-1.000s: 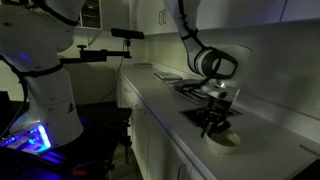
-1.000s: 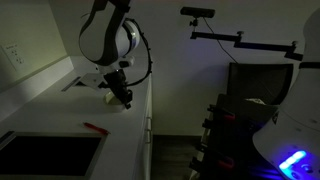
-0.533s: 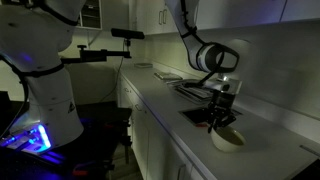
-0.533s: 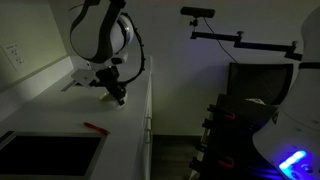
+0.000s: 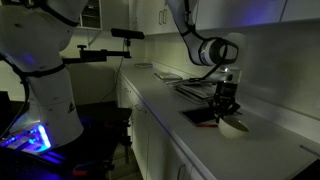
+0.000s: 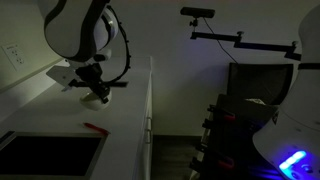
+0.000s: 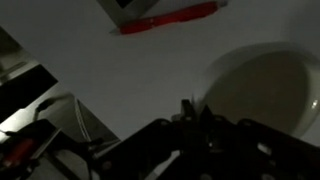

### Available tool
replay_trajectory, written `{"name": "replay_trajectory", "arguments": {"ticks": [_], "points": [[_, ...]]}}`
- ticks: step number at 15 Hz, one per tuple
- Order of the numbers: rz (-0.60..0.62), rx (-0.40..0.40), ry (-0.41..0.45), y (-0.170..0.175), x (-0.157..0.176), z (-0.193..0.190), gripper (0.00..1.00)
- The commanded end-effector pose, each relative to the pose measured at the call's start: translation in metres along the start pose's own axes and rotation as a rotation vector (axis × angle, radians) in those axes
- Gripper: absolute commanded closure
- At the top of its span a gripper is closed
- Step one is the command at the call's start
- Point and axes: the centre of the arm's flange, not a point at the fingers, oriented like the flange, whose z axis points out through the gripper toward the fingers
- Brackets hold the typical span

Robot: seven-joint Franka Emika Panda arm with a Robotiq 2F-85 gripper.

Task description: Move the bowl backward

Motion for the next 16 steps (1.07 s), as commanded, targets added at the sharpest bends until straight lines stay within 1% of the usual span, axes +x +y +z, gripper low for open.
{"name": "replay_trajectory", "arguments": {"ticks": [1, 4, 8, 10, 11, 12, 14, 16], "points": [[0.010, 0.013, 0.046, -0.018, -0.014, -0.004, 0.97], [-0.023, 0.033, 0.048, -0.028, -0.021, 0.004, 0.97], [-0.046, 0.069, 0.106, -0.035, -0.023, 0.018, 0.97], [-0.047, 0.085, 0.116, -0.036, -0.022, 0.021, 0.97], [-0.050, 0.088, 0.115, -0.036, -0.022, 0.020, 0.86], [-0.060, 0.086, 0.109, -0.035, -0.021, 0.019, 0.64], [-0.066, 0.087, 0.089, -0.032, -0.020, 0.013, 0.60], [-0.078, 0.100, 0.079, -0.029, -0.018, 0.004, 0.46]]}}
